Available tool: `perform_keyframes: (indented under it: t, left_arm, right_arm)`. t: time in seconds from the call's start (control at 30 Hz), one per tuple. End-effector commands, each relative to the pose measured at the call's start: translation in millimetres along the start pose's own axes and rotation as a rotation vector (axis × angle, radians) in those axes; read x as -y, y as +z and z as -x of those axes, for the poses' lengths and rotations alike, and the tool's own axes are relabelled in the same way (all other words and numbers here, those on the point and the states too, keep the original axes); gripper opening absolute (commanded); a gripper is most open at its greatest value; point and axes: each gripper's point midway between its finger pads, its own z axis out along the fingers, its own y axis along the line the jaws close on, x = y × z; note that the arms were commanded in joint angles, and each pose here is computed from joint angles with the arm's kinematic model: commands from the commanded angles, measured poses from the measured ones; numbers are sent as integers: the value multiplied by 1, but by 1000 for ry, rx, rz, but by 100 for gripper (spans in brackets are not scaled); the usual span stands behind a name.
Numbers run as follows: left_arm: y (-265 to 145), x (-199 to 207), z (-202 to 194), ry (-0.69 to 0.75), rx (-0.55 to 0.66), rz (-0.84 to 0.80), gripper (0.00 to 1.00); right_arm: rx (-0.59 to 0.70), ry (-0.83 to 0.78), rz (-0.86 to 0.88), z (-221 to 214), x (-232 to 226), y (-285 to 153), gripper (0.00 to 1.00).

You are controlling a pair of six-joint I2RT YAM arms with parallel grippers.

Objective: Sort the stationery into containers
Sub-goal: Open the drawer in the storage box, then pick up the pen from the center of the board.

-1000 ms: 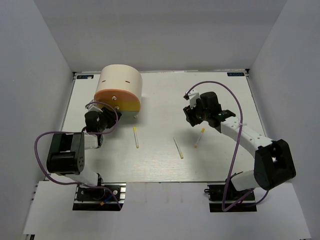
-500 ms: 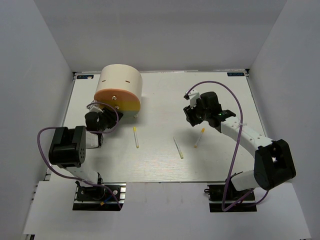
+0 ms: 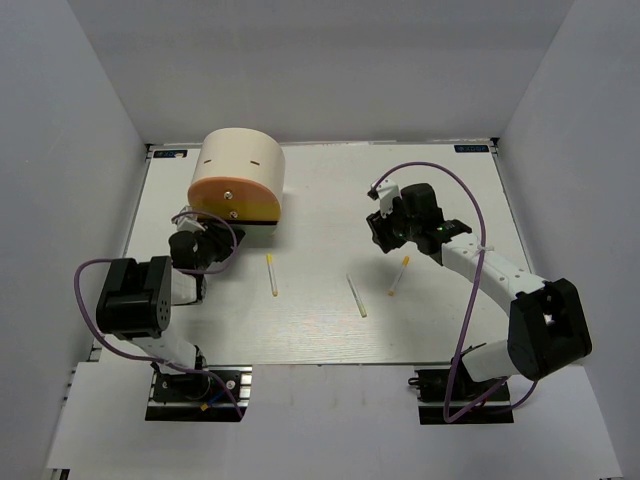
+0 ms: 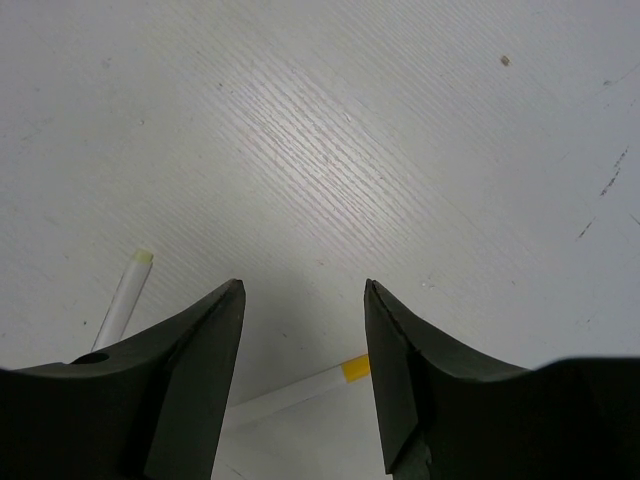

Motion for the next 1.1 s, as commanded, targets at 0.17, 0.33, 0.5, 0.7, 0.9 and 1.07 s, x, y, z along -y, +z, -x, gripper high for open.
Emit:
perform_keyframes:
  t: [0.17,0.33,0.5,0.7,0.9,1.07]
  left_arm:
    - [-38,8,-17,1,2,-28,21]
    - [-54,4,-22,-6,16,8,23]
    - [-57,3,-20,19,13,28,84]
    - [-65,16,-12,90,9,39,100]
    - [-93,18,-10,149,-57,160,100]
    - [-121,40,5,253,-60,166,100]
  right_arm:
    - [29,-15,44,8,-5,2,71]
    - [33,-31,113,8,-18,3,90]
    - [28,-24,214,5,-35,1,90]
    - [-31,34,212,-8,-37,3,64]
    - [-146,83,302,-36,-61,3,37]
    - [-240,104,357,-50,-83,7,46]
